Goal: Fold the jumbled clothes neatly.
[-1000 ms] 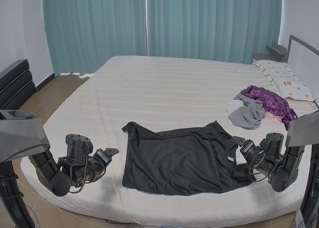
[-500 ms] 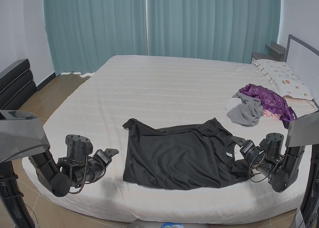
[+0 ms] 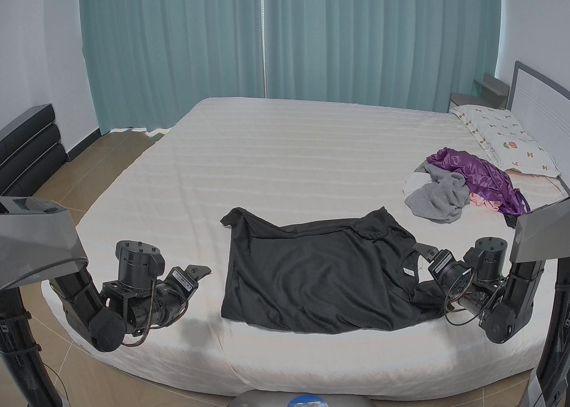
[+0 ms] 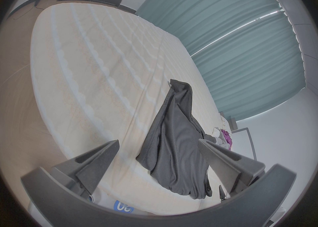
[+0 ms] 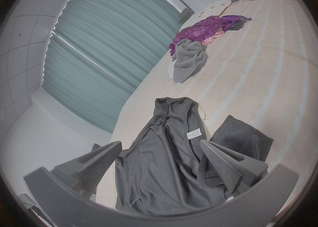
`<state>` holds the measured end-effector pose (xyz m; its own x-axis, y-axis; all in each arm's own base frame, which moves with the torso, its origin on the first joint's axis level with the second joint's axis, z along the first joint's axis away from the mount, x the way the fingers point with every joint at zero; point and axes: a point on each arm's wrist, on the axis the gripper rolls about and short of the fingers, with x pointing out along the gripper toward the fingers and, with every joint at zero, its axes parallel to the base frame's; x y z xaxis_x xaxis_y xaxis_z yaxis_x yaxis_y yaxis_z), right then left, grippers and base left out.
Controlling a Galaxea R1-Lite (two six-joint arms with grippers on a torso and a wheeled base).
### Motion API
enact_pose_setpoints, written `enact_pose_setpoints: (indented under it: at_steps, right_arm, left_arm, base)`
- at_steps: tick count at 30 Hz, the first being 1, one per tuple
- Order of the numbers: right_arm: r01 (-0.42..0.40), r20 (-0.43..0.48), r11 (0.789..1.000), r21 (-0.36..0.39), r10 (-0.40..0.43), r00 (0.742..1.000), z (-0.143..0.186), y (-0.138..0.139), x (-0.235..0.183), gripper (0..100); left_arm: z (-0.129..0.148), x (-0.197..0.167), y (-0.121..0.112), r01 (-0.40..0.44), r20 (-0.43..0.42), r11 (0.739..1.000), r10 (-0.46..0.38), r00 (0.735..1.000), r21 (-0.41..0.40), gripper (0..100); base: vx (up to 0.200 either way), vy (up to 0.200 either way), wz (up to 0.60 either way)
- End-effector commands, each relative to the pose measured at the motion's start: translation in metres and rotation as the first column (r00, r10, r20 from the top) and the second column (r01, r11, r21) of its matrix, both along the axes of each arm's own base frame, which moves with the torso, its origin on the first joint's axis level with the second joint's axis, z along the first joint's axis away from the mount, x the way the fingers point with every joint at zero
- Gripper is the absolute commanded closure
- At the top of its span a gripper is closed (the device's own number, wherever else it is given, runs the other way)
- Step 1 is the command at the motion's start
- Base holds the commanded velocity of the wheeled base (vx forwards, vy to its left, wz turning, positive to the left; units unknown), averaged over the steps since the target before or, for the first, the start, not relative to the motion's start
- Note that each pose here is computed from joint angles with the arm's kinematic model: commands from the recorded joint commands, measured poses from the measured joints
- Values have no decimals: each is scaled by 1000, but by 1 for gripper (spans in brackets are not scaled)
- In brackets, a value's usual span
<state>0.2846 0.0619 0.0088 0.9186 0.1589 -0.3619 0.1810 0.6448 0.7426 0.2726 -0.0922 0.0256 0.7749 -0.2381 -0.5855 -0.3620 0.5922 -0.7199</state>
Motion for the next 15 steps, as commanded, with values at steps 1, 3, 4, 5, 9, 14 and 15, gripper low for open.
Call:
enact_pose_setpoints:
  at_steps: [1,3,4,5,9,14,15]
  right_arm:
    - [-1,12,1000,2,1,1000,1,0,1,0]
    - [-1,12,1000,2,1,1000,1,0,1,0]
    - [-1,12,1000,2,1,1000,1,0,1,0]
    - [-1,12,1000,2,1,1000,1,0,1,0]
    - [-1,13,1000,2,1,1000,1,0,1,0]
    - [1,12,1000,1,-1,1000,1,0,1,0]
    - [2,12,1000,1,-2,1000,1,0,1,0]
  left_arm:
    - [1,0,-1,2,3,1000,-2,1000,-1,0]
    - [1,-1,-2,4,3,1000,-4,1000,-1,0]
    - [1,-1,-2,4,3,1000,-4,1000,-1,0]
    - [1,-1,-2,4,3,1000,-4,1000,-1,0]
    - [1,-1,-1,4,1,1000,-4,1000,-1,0]
    - [4,-4,0,4,6,1000,-4,1000,-2,0]
    - [4,-5,0,4,6,1000,-4,1000,-2,0]
  base:
    - [0,-200,0]
    - [0,-200,0]
    - [0,-200,0]
    - [0,-200,0]
    - [0,-200,0]
    - [0,0,0]
    - [0,0,0]
